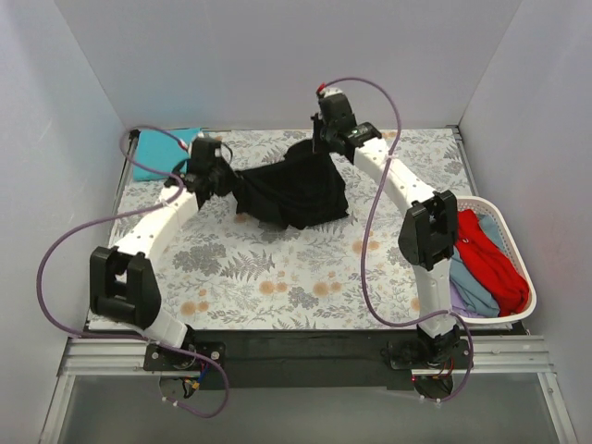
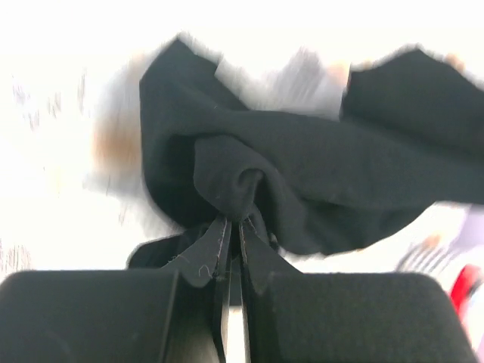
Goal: Fold and stack the t-shirts
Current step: Flatten the tshirt out
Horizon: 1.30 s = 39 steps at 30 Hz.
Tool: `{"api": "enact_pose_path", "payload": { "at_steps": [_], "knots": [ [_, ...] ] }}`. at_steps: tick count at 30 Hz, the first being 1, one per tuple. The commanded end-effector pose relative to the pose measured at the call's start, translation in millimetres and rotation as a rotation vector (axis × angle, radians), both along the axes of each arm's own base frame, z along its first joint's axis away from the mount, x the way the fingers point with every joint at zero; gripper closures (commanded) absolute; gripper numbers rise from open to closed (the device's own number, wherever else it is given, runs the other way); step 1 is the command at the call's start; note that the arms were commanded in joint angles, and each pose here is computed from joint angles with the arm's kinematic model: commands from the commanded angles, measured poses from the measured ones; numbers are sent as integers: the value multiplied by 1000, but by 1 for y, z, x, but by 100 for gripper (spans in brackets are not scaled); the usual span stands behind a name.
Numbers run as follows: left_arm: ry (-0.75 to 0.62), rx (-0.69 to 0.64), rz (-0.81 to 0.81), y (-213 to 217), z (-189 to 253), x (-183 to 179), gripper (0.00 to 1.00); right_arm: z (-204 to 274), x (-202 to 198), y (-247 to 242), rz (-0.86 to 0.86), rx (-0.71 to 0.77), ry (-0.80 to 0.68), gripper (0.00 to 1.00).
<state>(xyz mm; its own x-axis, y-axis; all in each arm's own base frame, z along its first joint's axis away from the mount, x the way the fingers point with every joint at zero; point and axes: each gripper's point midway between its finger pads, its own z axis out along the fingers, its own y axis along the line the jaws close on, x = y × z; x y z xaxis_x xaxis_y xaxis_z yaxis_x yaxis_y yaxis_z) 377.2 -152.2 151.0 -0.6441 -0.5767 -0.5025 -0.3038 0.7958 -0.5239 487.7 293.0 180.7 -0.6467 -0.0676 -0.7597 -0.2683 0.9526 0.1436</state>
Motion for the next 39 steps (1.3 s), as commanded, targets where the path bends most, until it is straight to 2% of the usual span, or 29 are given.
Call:
{"api": "enact_pose_path", "payload": {
  "at_steps": [1,2,4,5,6,7,8,10,12,13,14,16,17,18,19,20,21,22,26,31,32,34,35,38,39],
  "knots": [
    [-251,41,35,26,110,73,100,111,52,-22,-75,168,-231,99],
    [-247,73,44,33,116,83,100,139,54,-29,-90,200,-280,99],
    [-381,76,73,44,185,98,100,188,58,-50,-137,238,-396,99],
    [-425,108,96,53,205,101,100,220,47,-60,-148,258,-460,99],
    [-456,121,120,60,222,101,100,233,44,-73,-167,261,-493,99],
    [-496,133,138,67,243,98,100,221,41,-80,-186,239,-477,99],
    [-522,163,166,77,256,93,100,250,27,-93,-199,269,-540,99],
    [-549,185,203,91,269,84,100,246,16,-106,-223,264,-537,99],
    [-520,193,213,98,253,77,100,217,-4,-117,-236,254,-492,99],
    [-539,180,206,98,258,65,100,203,-12,-116,-234,274,-456,99],
    [-462,191,185,96,221,60,100,164,-29,-119,-229,257,-380,99],
    [-401,168,196,98,196,36,100,126,-53,-111,-198,314,-284,99],
    [-351,158,201,99,172,24,92,115,-72,-111,-179,346,-272,92],
    [-233,165,198,102,114,7,63,55,-93,-107,-156,341,-184,81],
    [-239,101,188,96,106,-10,48,37,-111,-105,-137,364,-150,57],
    [-212,73,171,93,87,-21,39,12,-123,-107,-135,349,-102,50],
    [-118,64,153,91,38,-40,33,-28,-143,-113,-142,308,-27,46],
    [-130,23,141,85,34,-44,33,-38,-149,-117,-152,293,-11,42],
    [-75,0,163,85,8,-58,33,-56,-155,-129,-175,244,-11,38],
    [-27,13,233,92,-4,-46,36,-38,-136,-129,-199,229,-58,38],
    [-41,18,253,94,3,-39,37,-46,-135,-133,-213,195,-28,38],
    [-22,42,308,102,-1,-26,39,-35,-121,-134,-223,175,-59,37],
    [-64,37,313,102,15,-10,40,-24,-106,-128,-214,175,-79,37],
    [-33,110,353,112,3,21,42,-9,-76,-105,-133,175,-85,37],
    [-53,123,365,115,14,37,44,-13,-72,-100,-117,166,-69,38]
  ]
}}
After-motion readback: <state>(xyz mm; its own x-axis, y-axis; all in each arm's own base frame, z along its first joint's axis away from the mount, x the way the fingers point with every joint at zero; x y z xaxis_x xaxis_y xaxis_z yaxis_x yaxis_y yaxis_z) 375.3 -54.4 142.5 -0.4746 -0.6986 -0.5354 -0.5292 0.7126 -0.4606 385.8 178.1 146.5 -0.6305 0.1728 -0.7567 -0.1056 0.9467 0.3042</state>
